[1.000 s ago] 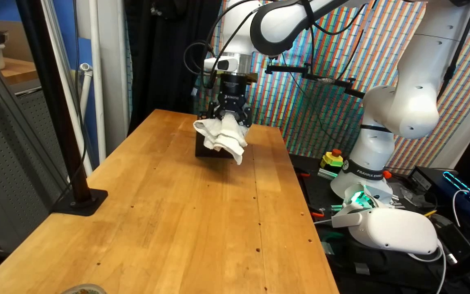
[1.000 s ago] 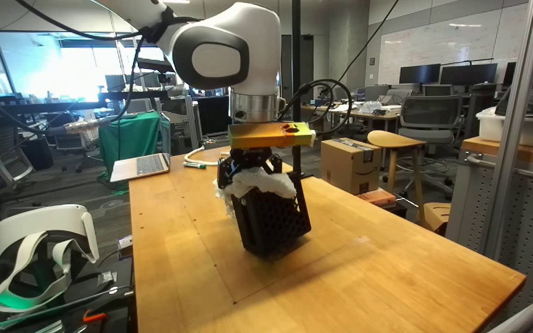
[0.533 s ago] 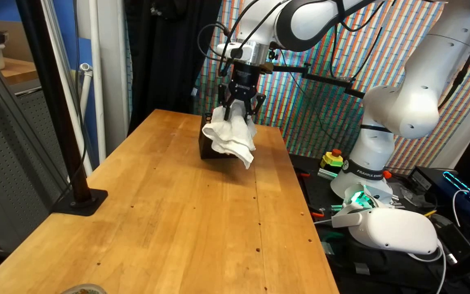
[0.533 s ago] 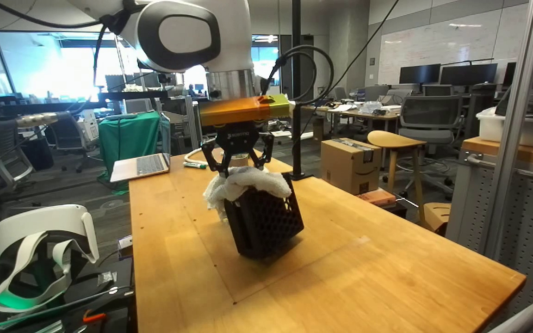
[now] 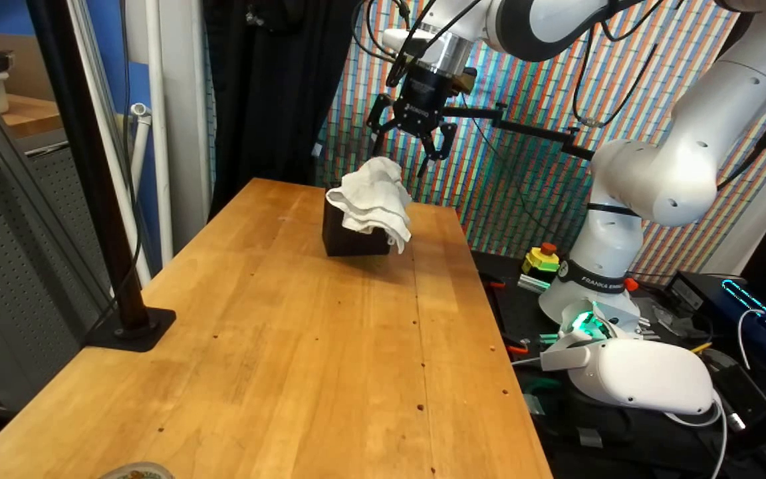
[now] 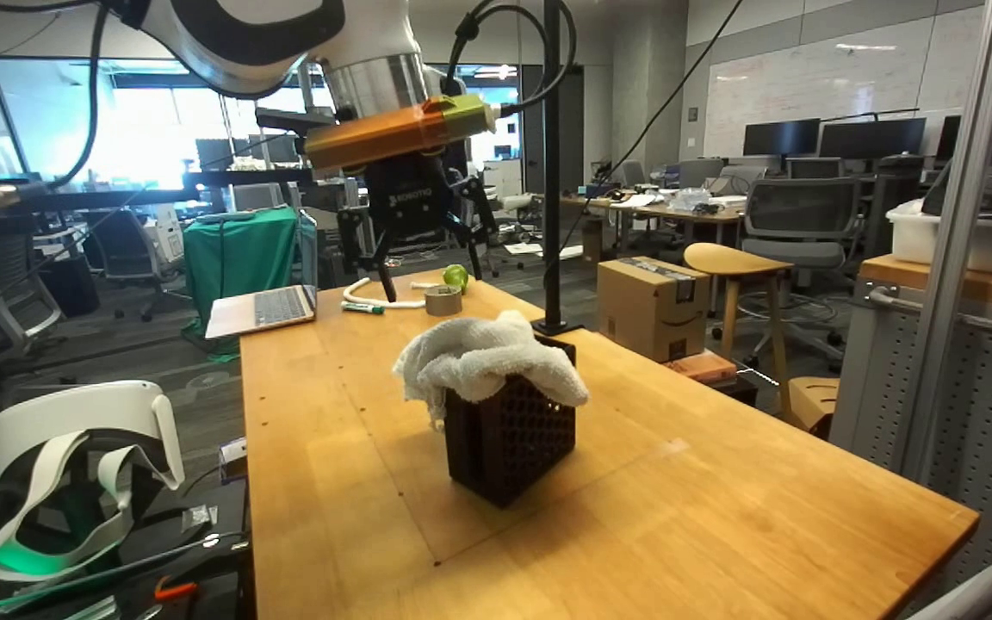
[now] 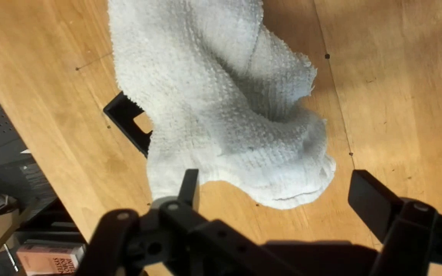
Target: Put the white towel in the black box
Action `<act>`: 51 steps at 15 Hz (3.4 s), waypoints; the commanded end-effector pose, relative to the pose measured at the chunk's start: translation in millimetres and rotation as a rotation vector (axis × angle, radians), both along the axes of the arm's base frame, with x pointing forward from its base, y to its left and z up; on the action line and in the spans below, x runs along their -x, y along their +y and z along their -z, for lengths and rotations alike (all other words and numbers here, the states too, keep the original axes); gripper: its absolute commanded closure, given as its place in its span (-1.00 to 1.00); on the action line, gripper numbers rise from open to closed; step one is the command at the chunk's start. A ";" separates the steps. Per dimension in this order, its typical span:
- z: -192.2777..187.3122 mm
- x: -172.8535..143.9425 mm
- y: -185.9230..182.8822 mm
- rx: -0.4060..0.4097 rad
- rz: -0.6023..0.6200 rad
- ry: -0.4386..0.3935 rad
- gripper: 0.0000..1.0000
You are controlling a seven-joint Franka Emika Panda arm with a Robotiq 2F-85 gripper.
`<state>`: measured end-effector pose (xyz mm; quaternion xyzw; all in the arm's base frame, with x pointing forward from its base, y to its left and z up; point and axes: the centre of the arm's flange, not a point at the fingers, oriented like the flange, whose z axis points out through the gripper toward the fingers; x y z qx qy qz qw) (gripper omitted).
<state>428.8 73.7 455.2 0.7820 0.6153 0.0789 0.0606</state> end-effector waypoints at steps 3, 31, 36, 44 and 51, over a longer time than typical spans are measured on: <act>-26.1 12.6 2.8 0.086 0.015 -0.075 -0.48; 44.8 -3.1 -2.2 0.306 -0.007 0.017 0.86; 41.5 -16.7 19.2 0.396 -0.039 -0.112 0.86; 59.5 -39.0 18.1 0.234 -0.006 -0.235 0.87; 79.6 -43.9 -4.4 0.186 0.025 -0.138 0.87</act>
